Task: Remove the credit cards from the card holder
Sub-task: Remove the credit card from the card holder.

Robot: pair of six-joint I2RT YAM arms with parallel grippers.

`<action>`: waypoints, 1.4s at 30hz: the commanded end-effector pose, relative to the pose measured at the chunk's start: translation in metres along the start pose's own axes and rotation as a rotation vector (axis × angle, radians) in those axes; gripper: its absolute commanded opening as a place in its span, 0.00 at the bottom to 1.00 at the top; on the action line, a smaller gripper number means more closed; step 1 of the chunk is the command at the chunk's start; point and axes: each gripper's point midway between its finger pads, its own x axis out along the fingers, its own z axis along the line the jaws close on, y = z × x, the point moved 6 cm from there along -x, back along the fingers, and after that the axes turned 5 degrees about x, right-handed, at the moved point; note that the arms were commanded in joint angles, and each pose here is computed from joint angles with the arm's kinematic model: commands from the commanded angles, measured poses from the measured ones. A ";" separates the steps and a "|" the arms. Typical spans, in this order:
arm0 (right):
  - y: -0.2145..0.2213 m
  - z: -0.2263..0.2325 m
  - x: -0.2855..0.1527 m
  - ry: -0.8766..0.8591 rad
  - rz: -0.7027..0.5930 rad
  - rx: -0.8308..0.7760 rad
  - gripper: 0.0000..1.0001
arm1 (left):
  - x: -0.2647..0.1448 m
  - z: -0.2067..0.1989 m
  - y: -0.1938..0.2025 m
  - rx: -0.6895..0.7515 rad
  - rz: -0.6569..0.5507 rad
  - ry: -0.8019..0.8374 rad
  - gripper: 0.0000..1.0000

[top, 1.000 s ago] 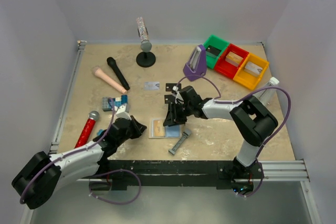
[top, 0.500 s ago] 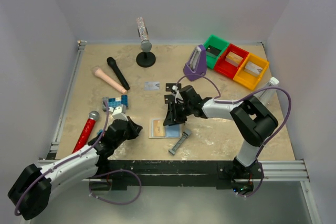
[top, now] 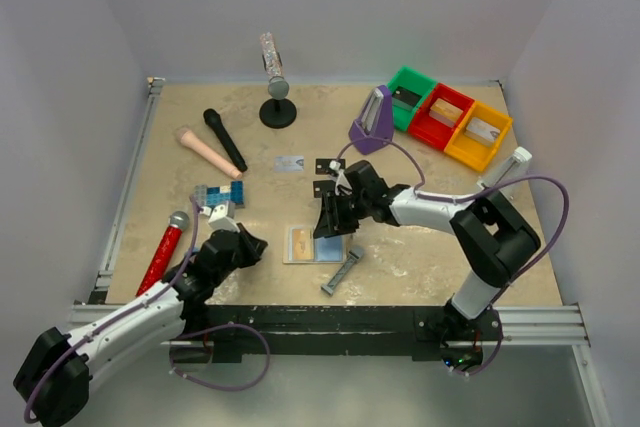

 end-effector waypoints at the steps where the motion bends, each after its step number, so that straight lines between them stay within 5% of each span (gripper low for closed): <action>1: 0.001 0.009 -0.016 -0.011 -0.036 -0.049 0.44 | 0.001 0.006 0.006 -0.033 -0.001 -0.006 0.00; 20: -0.007 0.019 -0.026 -0.031 -0.117 -0.039 0.45 | 0.016 -0.026 -0.009 0.044 -0.010 0.127 0.00; 42: 0.008 0.014 0.015 -0.077 -0.042 0.014 0.50 | 0.031 -0.044 -0.006 -0.011 -0.011 0.244 0.00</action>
